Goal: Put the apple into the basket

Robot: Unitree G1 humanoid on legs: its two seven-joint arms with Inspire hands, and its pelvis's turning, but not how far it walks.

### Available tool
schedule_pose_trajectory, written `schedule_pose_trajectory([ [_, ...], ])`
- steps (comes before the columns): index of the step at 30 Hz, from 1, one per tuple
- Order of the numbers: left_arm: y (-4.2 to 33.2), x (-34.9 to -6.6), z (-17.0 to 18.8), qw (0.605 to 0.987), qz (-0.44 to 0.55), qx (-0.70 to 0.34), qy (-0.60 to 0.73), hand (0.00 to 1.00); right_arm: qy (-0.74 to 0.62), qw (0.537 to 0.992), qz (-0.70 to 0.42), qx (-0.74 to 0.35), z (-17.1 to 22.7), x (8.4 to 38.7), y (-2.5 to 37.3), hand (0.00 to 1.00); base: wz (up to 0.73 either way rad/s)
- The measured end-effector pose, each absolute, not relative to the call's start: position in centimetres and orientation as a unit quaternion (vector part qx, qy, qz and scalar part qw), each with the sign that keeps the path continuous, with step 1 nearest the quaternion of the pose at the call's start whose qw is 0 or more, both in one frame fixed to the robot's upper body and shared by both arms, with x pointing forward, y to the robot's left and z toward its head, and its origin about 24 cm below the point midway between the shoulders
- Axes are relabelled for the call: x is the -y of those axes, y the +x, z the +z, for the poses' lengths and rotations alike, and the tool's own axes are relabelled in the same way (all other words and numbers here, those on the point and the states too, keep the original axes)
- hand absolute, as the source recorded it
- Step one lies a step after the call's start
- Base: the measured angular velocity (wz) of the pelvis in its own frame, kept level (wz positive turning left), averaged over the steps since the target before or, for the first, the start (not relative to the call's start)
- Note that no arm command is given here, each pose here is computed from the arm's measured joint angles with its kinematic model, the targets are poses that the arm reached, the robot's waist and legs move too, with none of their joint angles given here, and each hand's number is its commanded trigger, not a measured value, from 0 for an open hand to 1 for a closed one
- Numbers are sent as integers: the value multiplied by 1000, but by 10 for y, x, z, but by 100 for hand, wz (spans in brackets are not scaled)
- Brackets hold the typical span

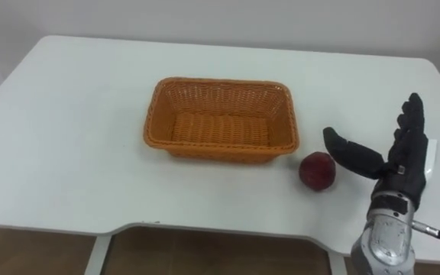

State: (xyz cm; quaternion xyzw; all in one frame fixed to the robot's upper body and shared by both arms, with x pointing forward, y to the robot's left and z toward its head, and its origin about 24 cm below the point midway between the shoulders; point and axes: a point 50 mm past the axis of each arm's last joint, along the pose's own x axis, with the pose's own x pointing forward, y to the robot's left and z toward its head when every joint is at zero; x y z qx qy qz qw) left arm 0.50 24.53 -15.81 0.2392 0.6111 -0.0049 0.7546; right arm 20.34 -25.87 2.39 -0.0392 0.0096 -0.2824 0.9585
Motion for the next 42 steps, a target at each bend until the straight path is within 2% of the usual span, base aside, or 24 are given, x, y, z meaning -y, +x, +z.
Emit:
schedule_pose_trajectory([
  [5, 6, -245, -158, 755, -8, -611, 237, 0, -42, 961, -275, -6, 24, 257, 204, 0, 0],
  [15, 2, -244, -160, 748, -11, -622, 233, 0, -81, 983, -158, -54, 3, 231, 201, 0, 0],
  [24, 3, -244, -162, 738, -10, -634, 231, 0, -99, 982, -129, -94, -9, 230, 198, 0, 0],
  [35, 10, -248, -161, 745, -4, -626, 232, 0, -146, 973, -103, -145, -32, 228, 189, 0, 0],
  [36, 10, -248, -161, 744, -7, -626, 235, 0, -148, 973, -101, -144, -33, 227, 190, 64, 0],
  [38, 12, -249, -161, 744, -11, -624, 240, 0, -150, 973, -99, -146, -34, 226, 189, 100, 0],
  [42, 10, -250, -161, 743, -11, -624, 240, 0, -164, 969, -110, -148, -36, 230, 189, 100, 0],
])
